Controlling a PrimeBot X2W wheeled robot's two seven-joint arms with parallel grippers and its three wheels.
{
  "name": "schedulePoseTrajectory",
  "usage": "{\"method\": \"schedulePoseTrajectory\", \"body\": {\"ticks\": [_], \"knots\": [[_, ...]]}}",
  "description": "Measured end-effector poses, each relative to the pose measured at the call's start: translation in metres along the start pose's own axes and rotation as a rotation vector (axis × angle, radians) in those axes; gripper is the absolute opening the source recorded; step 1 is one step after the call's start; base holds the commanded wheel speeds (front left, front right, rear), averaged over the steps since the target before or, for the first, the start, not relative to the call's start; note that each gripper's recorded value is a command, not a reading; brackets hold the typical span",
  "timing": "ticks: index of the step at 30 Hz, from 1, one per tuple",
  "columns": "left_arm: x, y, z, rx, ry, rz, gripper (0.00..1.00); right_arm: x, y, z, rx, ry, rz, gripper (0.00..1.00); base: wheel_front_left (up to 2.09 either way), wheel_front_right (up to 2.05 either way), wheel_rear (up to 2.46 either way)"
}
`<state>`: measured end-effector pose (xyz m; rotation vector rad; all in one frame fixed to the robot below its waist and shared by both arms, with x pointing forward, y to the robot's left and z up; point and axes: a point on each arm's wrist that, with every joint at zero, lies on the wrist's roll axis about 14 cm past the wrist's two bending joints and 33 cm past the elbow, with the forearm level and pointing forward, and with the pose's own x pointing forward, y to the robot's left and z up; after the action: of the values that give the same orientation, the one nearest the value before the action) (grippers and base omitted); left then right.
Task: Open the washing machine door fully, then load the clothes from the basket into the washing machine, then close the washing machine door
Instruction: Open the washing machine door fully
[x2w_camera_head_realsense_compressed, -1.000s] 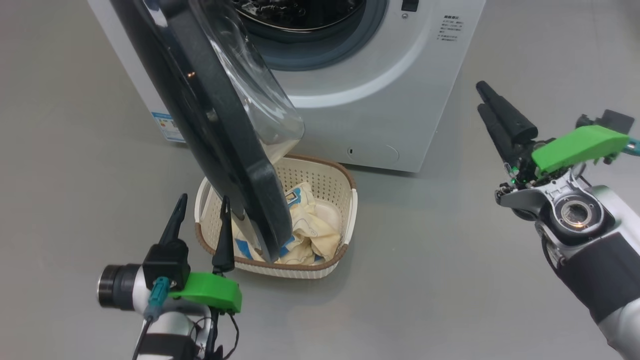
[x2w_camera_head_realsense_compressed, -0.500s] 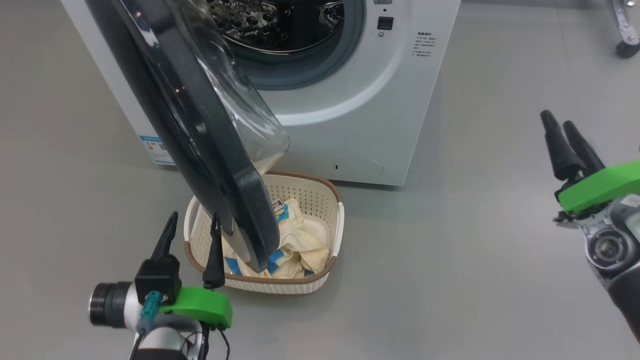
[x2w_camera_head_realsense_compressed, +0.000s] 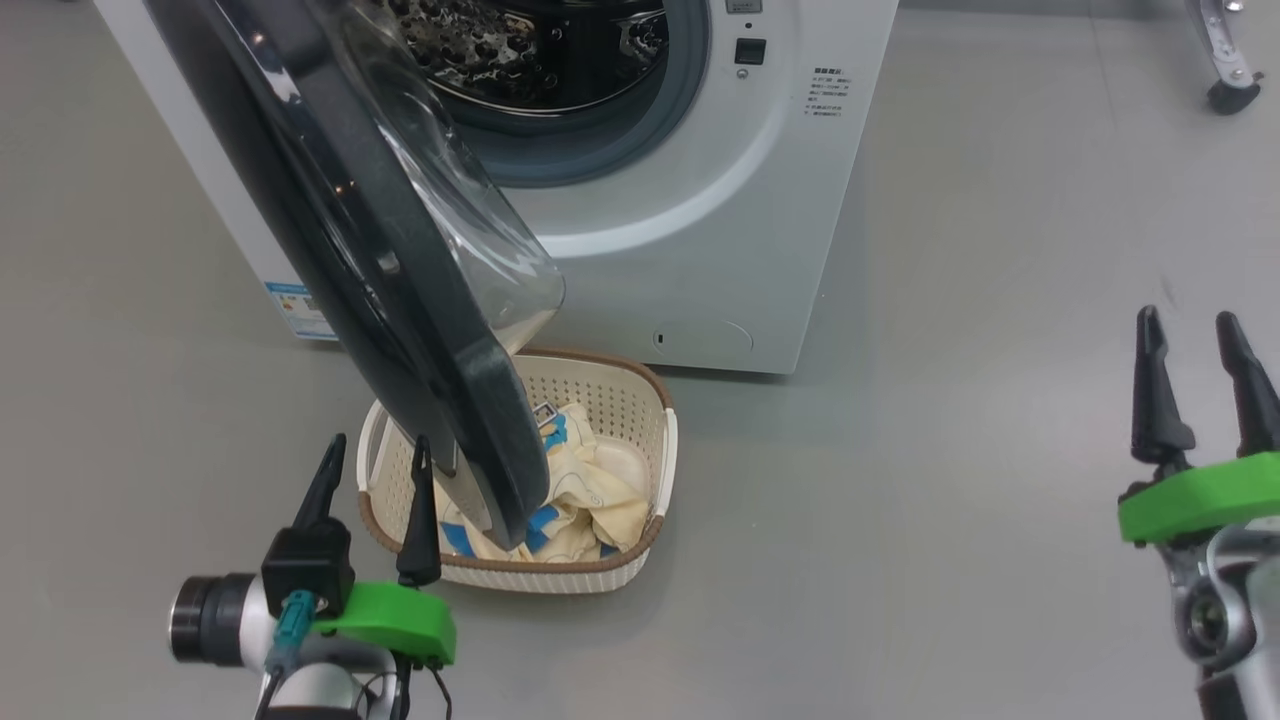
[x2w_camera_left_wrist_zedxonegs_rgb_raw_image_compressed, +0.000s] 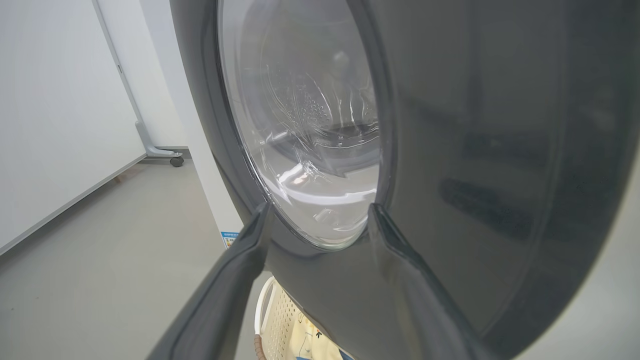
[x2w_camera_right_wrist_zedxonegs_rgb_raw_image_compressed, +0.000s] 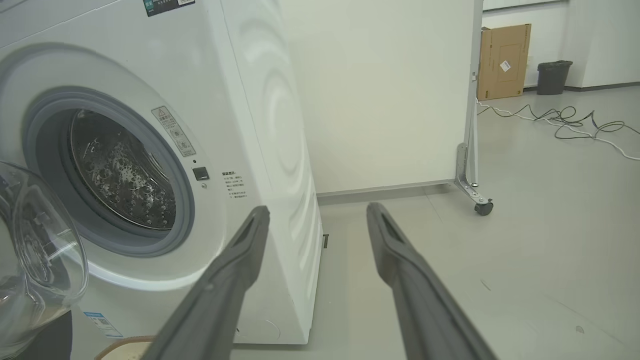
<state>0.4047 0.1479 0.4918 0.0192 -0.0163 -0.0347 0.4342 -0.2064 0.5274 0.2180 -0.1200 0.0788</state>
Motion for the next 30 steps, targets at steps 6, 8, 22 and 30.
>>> {"method": "schedulePoseTrajectory", "body": {"ticks": [6,8,22,30], "knots": [[-0.001,0.001,0.003,0.001,-0.007,0.002,1.00,-0.025,0.010,-0.006,-0.091,0.023,-0.026,1.00,0.00,0.00,0.00],[-0.002,0.001,0.004,0.001,-0.011,0.003,1.00,-0.034,0.013,-0.011,-0.116,0.050,-0.029,1.00,0.00,0.00,0.00],[-0.011,-0.002,-0.001,0.003,0.004,-0.008,1.00,-0.075,0.017,-0.027,-0.203,0.135,-0.034,1.00,0.00,0.00,0.00],[-0.011,-0.003,0.000,0.004,0.000,-0.012,1.00,-0.076,0.022,-0.026,-0.196,0.130,-0.025,1.00,0.00,0.00,0.00]]}}
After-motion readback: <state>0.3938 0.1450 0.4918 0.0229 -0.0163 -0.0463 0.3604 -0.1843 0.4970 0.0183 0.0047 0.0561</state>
